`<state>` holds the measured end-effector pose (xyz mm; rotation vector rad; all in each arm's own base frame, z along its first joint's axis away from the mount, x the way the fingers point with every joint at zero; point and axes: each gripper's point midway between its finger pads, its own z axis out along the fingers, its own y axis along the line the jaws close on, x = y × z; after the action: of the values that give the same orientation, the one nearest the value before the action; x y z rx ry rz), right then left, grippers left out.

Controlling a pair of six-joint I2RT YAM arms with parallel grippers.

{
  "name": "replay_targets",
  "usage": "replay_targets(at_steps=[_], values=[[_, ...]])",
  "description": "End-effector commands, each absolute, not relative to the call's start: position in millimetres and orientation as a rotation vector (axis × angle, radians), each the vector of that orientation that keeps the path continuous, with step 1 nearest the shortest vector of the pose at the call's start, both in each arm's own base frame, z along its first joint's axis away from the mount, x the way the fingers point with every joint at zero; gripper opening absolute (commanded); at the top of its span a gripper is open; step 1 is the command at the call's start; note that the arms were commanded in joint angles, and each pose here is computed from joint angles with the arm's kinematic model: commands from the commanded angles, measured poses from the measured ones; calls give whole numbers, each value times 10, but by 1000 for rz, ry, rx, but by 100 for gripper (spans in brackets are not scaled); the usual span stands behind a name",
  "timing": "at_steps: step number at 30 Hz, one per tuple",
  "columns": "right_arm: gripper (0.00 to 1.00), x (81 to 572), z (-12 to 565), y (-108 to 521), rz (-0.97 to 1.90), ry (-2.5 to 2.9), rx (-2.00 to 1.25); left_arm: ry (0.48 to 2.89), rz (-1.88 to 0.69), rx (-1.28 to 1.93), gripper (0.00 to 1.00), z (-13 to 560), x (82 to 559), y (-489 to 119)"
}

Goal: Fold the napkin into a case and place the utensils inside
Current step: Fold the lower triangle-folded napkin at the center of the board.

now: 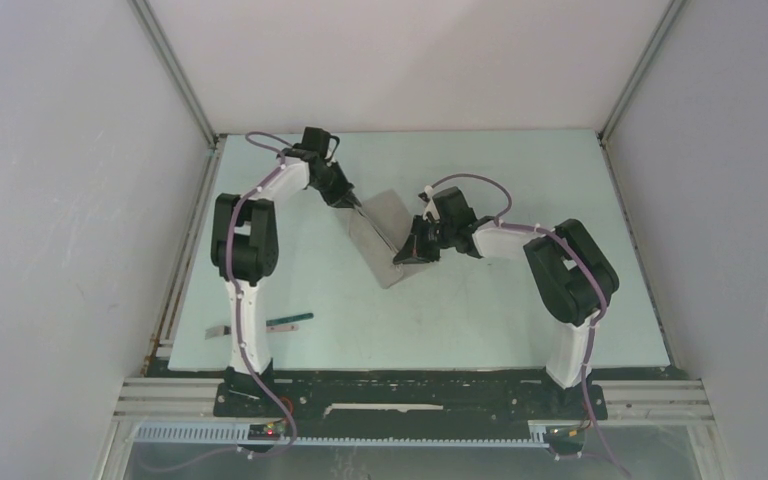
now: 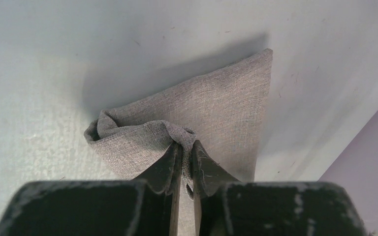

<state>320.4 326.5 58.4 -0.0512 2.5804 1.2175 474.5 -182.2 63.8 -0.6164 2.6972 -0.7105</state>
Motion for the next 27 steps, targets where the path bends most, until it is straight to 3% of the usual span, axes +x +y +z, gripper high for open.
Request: replay_targets(at_steps=[1, 27], values=[[0, 3136, 443, 3190, 1176, 2634, -58, 2665, -707, -600, 14, 701, 4880, -1887], [6, 3105, 306, 3175, 1103, 2666, -58, 2710, -714, -558, 14, 496, 4902, -2023]])
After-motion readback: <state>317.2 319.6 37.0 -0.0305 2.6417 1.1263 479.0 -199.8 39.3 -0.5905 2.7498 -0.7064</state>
